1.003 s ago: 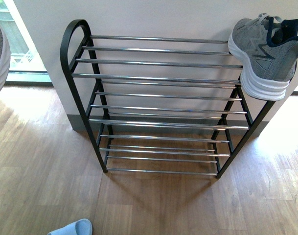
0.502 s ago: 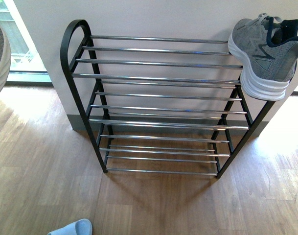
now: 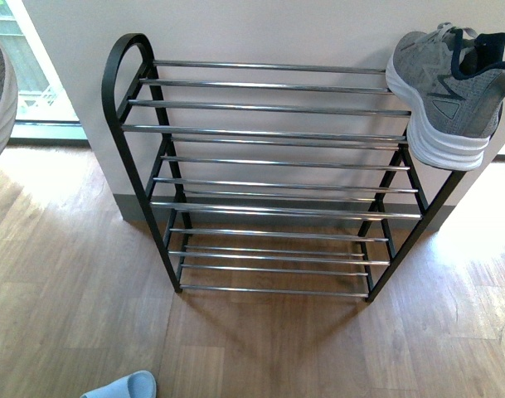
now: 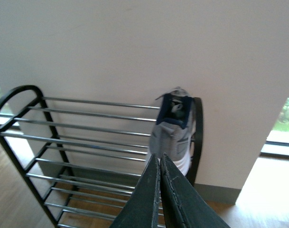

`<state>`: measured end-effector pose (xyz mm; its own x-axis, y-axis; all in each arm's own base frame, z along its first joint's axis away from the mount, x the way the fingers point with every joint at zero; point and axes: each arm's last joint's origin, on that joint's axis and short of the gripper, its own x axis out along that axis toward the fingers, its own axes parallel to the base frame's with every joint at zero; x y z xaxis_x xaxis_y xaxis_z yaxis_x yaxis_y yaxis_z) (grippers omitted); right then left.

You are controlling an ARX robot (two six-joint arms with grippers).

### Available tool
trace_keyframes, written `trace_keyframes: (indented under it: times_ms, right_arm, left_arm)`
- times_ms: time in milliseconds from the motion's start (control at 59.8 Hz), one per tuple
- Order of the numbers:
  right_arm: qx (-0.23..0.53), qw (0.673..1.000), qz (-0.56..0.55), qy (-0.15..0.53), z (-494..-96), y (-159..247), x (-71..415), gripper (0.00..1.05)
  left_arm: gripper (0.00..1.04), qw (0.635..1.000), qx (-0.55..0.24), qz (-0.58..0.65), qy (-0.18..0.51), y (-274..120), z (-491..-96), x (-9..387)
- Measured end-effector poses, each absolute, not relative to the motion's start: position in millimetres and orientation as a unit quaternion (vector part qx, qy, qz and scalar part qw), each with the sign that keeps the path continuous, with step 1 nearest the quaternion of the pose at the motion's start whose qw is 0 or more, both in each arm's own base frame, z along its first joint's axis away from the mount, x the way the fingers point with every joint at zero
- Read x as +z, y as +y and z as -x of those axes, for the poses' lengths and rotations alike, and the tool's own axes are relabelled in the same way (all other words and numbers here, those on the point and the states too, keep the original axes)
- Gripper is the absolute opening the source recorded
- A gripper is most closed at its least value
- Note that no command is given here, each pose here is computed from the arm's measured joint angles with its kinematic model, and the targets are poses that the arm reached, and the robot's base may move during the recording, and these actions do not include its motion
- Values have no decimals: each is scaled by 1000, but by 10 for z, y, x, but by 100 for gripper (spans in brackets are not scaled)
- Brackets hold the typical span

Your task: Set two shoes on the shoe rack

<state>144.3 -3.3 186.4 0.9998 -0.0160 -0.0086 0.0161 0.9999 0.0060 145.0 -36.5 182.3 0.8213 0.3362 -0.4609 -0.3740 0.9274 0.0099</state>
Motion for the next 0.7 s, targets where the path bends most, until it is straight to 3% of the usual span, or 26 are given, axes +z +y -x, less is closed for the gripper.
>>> trace_keyframes:
  times_ms: [702]
  right_arm:
    - [-2, 1000, -3, -10, -1152, -4, 1732, 2]
  left_arm:
    - [2, 953, 186, 40, 234, -365, -1450, 1821]
